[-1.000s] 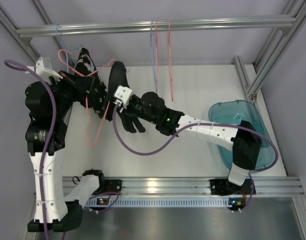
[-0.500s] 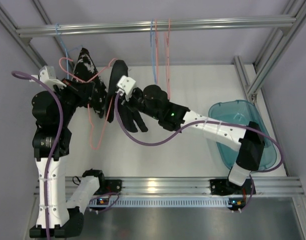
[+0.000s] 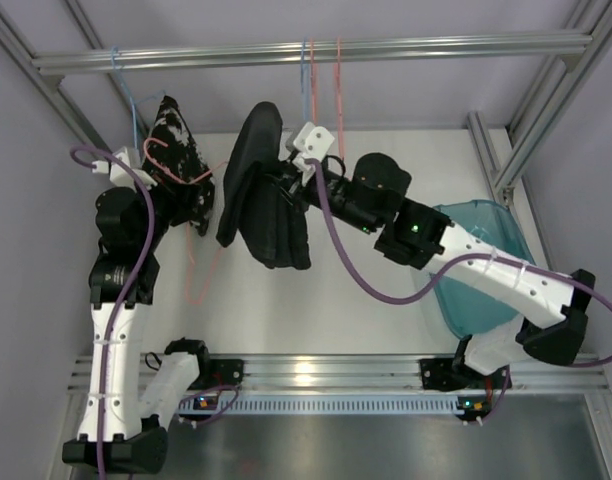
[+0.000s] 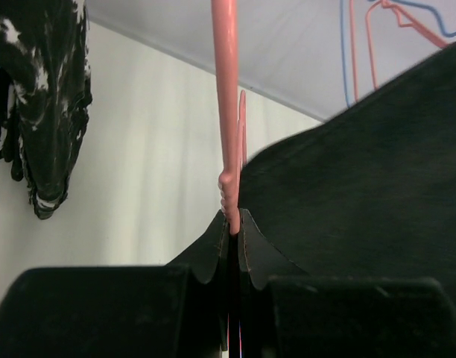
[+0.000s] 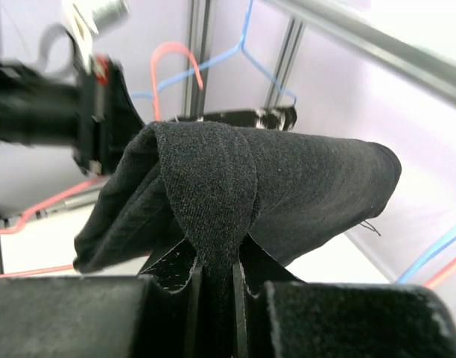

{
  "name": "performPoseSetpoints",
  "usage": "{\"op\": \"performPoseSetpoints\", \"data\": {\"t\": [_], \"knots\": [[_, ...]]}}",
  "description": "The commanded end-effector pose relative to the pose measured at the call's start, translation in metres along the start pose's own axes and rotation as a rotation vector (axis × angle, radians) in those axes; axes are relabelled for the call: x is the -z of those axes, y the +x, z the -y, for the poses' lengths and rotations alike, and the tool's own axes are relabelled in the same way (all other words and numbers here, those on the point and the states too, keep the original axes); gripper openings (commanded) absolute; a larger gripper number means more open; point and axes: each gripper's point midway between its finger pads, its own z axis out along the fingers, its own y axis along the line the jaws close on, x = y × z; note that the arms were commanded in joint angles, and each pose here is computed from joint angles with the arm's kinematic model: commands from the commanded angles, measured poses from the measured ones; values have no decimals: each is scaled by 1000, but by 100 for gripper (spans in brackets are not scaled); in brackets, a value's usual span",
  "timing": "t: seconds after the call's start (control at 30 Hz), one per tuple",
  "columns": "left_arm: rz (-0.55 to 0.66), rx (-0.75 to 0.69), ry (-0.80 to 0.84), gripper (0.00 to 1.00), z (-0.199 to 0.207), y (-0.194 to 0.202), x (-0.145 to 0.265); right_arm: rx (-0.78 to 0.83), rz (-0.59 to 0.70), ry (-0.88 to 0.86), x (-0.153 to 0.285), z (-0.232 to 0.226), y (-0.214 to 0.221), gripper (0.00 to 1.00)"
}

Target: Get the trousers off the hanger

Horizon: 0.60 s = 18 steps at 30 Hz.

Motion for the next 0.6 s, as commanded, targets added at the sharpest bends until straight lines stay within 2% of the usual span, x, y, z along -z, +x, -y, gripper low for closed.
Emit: {"op": "performPoseSetpoints", "data": {"t": [0.0,0.13,0.23,0.4,0.57], "knots": [[66,-49,18,0,1,-11,-1,-23,311,17,50,17,-123,0],[55,-45,9,0,-3,-6,-2,19,290,-124,75,-7,-119,0],[57,-47,7,0,-4,-6,-4,61,267,-193,110,-16,-114,0],[79,-69,13,0,-1,-13,-4,198,141,-203,150,-14,-66,0],[99,-108,17,0,0,-19,-2,285,71,-177,199,1,-46,0]]}}
